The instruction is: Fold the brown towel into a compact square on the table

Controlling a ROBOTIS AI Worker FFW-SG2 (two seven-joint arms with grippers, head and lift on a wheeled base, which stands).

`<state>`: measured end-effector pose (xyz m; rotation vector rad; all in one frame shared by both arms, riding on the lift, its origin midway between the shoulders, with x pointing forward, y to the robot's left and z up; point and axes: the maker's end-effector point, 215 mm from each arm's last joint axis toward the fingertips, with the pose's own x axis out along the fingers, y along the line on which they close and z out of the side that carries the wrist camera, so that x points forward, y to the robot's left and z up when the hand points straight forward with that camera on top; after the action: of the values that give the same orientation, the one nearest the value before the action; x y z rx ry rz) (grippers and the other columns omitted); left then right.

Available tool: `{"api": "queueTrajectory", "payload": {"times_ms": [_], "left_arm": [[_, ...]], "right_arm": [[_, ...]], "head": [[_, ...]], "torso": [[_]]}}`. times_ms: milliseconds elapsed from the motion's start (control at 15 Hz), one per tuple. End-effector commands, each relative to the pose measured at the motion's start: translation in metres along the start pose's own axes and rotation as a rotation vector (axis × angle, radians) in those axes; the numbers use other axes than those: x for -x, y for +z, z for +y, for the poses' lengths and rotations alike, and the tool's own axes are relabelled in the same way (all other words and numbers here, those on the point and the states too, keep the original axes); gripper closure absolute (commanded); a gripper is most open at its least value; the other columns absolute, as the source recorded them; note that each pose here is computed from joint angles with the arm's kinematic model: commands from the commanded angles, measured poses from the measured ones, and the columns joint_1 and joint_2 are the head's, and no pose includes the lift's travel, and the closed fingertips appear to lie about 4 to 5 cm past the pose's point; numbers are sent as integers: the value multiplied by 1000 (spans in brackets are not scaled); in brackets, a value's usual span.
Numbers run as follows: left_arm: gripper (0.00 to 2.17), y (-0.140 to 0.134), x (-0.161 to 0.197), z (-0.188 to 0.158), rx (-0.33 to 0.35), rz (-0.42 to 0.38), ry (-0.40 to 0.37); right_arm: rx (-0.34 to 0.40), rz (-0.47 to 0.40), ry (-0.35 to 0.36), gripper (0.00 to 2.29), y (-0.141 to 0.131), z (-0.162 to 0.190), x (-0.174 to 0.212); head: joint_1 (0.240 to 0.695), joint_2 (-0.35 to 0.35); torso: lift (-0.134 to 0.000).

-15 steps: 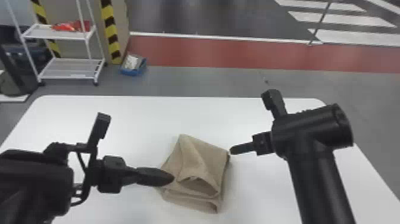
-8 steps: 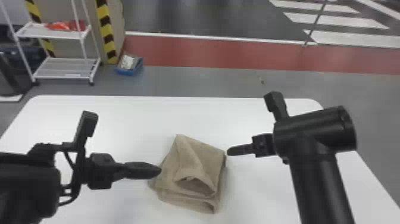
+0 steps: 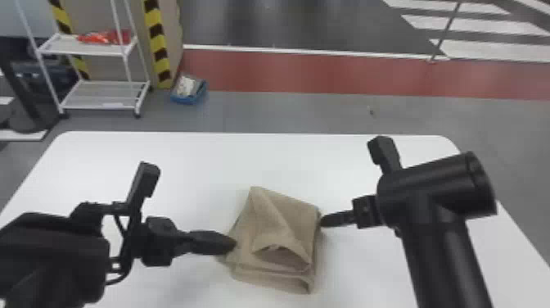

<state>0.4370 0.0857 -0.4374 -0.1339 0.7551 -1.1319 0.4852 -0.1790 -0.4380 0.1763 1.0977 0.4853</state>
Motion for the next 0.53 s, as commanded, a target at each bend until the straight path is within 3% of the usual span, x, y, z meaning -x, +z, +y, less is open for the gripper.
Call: {"api": "queueTrajectory", "payload": {"times_ms": [0, 467], "left_arm": [[1825, -7, -2, -6, 8, 9, -20], [1825, -8, -1, -28, 2, 6, -65]], "right_arm": [[19, 30, -21, 1980, -1, -5, -11], [48, -17, -50, 1980, 20, -11, -9]], "head": [[695, -111], [695, -126]], "torso": [[-124], [-124]]}}
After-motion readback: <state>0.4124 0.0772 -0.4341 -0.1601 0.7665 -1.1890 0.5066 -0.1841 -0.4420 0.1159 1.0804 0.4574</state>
